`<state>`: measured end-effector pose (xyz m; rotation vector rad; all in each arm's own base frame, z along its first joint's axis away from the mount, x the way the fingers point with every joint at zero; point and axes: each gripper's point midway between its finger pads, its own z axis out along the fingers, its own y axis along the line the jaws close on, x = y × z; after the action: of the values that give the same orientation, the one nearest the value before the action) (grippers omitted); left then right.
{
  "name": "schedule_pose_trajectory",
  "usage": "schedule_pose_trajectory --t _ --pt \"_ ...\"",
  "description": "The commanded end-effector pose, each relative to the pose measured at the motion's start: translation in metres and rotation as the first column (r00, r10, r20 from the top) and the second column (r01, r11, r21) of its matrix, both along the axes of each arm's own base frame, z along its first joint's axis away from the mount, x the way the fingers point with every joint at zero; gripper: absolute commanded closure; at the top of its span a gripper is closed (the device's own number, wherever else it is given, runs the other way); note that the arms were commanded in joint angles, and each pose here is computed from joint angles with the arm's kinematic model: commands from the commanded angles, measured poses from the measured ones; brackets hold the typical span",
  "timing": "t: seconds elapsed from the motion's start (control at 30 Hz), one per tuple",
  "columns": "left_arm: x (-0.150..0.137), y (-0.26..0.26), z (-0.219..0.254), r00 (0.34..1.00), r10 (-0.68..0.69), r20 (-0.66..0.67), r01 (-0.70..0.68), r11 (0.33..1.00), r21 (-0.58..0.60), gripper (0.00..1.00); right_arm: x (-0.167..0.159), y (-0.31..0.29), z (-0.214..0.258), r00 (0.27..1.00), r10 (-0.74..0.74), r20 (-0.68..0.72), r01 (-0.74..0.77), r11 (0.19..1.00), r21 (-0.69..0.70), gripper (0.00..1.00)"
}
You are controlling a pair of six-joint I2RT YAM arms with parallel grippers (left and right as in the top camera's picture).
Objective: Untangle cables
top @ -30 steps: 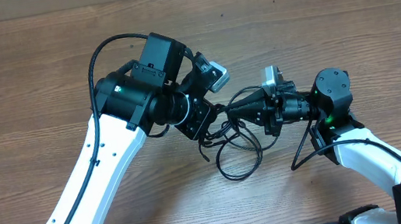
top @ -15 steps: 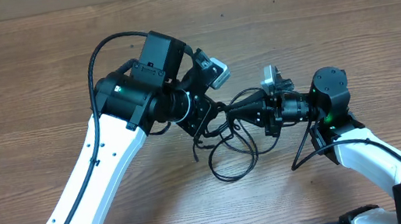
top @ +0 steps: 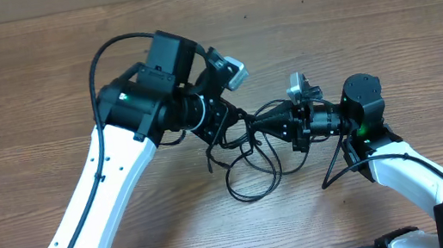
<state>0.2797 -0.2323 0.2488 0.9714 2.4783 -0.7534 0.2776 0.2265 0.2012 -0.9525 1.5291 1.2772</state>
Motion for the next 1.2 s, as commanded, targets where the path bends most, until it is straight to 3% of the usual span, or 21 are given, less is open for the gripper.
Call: schedule_pose_trajectory --t 0.0,0.33,0.37,0.4,0.43,0.5,0.57,0.8,0.83,0.87,0.9,0.93,0.97,1.0,1.17 --pt "0.016 0.013 0.012 0.995 0.103 0.008 -0.103 0.994 -0.043 0.96 -0.001 0.002 0.002 1.000 0.013 -0.010 -0.013 1.000 0.000 0.96" --pt "0.018 0.015 0.013 0.994 0.112 0.005 -0.112 0.993 -0.046 0.95 -0.001 0.002 0.002 1.000 0.012 -0.010 -0.012 1.000 0.000 0.96" --pt "0.017 0.015 0.012 0.994 0.112 0.001 -0.112 0.993 -0.044 0.96 -0.001 0.002 0.002 1.000 0.012 -0.009 -0.012 1.000 0.000 0.85" --pt "0.015 0.016 0.011 0.994 0.112 -0.006 -0.112 0.993 -0.040 0.95 0.000 0.001 0.002 1.000 0.006 -0.008 -0.006 1.000 -0.001 0.62" --pt "0.013 0.016 0.010 0.994 0.111 -0.016 -0.111 0.993 -0.036 0.96 0.002 0.001 0.002 1.000 0.000 -0.006 0.000 1.000 -0.001 0.47" --pt "0.009 0.017 0.009 0.994 0.106 -0.035 -0.107 0.994 -0.032 0.96 0.005 0.001 0.003 1.000 -0.022 0.003 0.022 1.000 -0.003 0.29" --pt "0.004 0.017 0.008 0.993 0.099 -0.057 -0.101 0.994 -0.034 0.96 0.008 0.000 0.005 0.999 -0.035 0.022 0.035 0.999 0.000 0.23" --pt "-0.009 0.001 0.016 0.995 0.026 -0.092 -0.036 0.993 -0.111 0.96 0.011 0.000 0.014 0.995 -0.047 0.091 0.046 0.999 0.014 0.18" --pt "-0.012 -0.003 0.018 0.996 0.002 -0.091 -0.013 0.992 -0.129 0.96 0.012 0.000 0.014 0.993 -0.051 0.102 0.050 0.999 0.011 0.19" --pt "-0.015 -0.007 0.020 0.996 -0.022 -0.089 0.009 0.990 -0.141 0.96 0.012 0.000 0.014 0.992 -0.049 0.118 0.048 0.999 0.008 0.27" --pt "-0.017 -0.010 0.020 0.996 -0.033 -0.084 0.021 0.990 -0.143 0.96 0.011 0.000 0.013 0.991 -0.048 0.128 0.048 0.999 0.004 0.43" --pt "-0.019 -0.011 0.020 0.996 -0.039 -0.082 0.028 0.990 -0.140 0.96 0.011 0.000 0.013 0.991 -0.048 0.127 0.048 0.999 0.004 0.71" --pt "-0.019 -0.012 0.019 0.996 -0.043 -0.080 0.031 0.990 -0.136 0.96 0.011 0.000 0.013 0.991 -0.048 0.126 0.048 0.999 0.004 0.91" --pt "-0.020 -0.013 0.019 0.996 -0.046 -0.076 0.036 0.991 -0.133 0.96 0.011 0.000 0.013 0.991 -0.047 0.125 0.047 0.999 0.004 0.96" --pt "-0.016 -0.008 0.016 0.998 -0.028 -0.064 0.021 0.994 -0.107 0.96 0.009 0.001 0.012 0.993 -0.033 0.117 0.032 0.999 0.003 0.96"
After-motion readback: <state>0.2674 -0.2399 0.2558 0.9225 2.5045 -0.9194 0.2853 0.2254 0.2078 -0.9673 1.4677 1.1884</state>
